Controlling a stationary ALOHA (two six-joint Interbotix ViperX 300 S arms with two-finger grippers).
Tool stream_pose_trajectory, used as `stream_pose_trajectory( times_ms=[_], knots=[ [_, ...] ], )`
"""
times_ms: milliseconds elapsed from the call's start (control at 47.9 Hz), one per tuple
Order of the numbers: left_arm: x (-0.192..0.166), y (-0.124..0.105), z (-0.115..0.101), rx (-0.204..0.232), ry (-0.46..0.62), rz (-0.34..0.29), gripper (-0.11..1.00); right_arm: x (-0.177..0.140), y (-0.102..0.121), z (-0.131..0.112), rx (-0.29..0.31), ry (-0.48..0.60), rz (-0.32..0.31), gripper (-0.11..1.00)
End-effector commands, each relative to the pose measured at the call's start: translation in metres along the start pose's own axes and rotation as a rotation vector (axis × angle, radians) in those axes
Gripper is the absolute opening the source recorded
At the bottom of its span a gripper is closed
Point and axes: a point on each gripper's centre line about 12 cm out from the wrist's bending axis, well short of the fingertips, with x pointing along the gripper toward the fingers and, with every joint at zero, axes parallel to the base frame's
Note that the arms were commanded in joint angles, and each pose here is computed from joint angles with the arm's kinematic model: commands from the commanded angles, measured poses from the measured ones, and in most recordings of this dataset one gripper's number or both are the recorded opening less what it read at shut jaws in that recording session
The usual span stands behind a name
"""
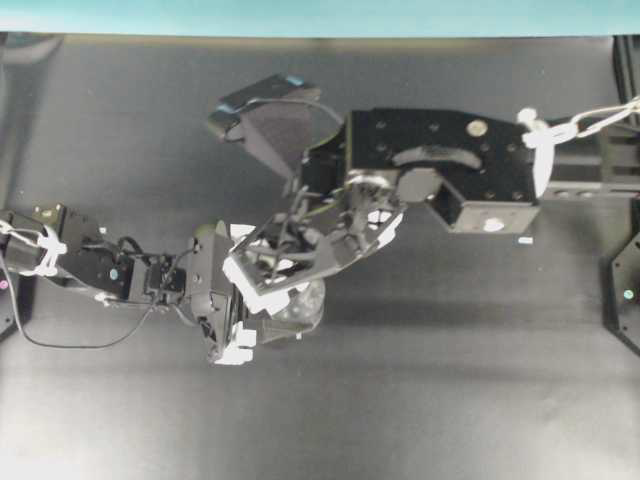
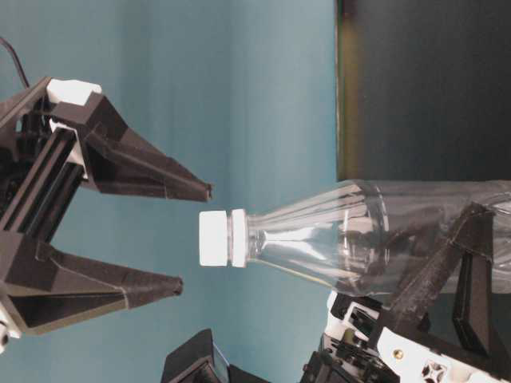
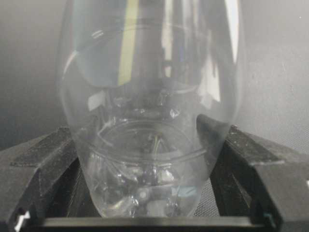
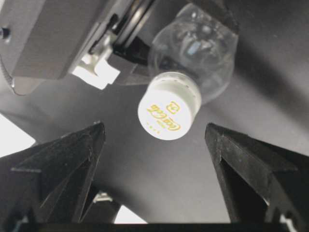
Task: Open the bottle cap by holding the bottle with the left arm and twisting the cap with the right arm.
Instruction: 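Align the right gripper around the white cap and close on it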
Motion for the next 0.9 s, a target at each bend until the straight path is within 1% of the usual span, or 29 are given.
stream_pose_trajectory(
  times_ms=[0,271,480,563,626,709,793,814,876],
  knots=[
    [0.001,-0.003,0.002,0.004,-0.004,-0.009,0.81,-0.001,0.003,0.000,0.002,-0.003,-0.001,0.79],
    [0.001,-0.003,0.002,0.004,-0.004,-0.009,0.81,0.003,0.007,0.005,-0.024,0.000,-0.022,0.78],
    [0.001,-0.004,0.002,0.004,-0.004,-0.011,0.81,0.004,0.005,0.006,-0.026,0.008,-0.041,0.78],
    [0.001,-0.003,0.002,0.004,-0.003,-0.009,0.81,0.006,0.004,0.005,-0.028,0.017,-0.059,0.75],
    [0.001,-0.004,0.002,0.004,-0.002,-0.011,0.81,0.006,0.002,0.005,-0.028,0.023,-0.068,0.70],
    [0.000,-0.004,0.002,0.004,-0.002,-0.011,0.81,0.007,0.002,0.005,-0.032,0.027,-0.073,0.56],
    [0.000,-0.004,0.002,0.004,-0.002,-0.011,0.81,0.009,0.001,0.005,-0.058,0.029,-0.077,0.39],
    [0.000,-0.004,0.001,0.004,-0.001,-0.011,0.81,0.009,0.001,0.005,-0.066,0.030,-0.077,0.37],
    [0.000,-0.004,0.001,0.004,-0.001,-0.011,0.81,0.009,0.001,0.005,-0.093,0.033,-0.079,0.37]
  ],
)
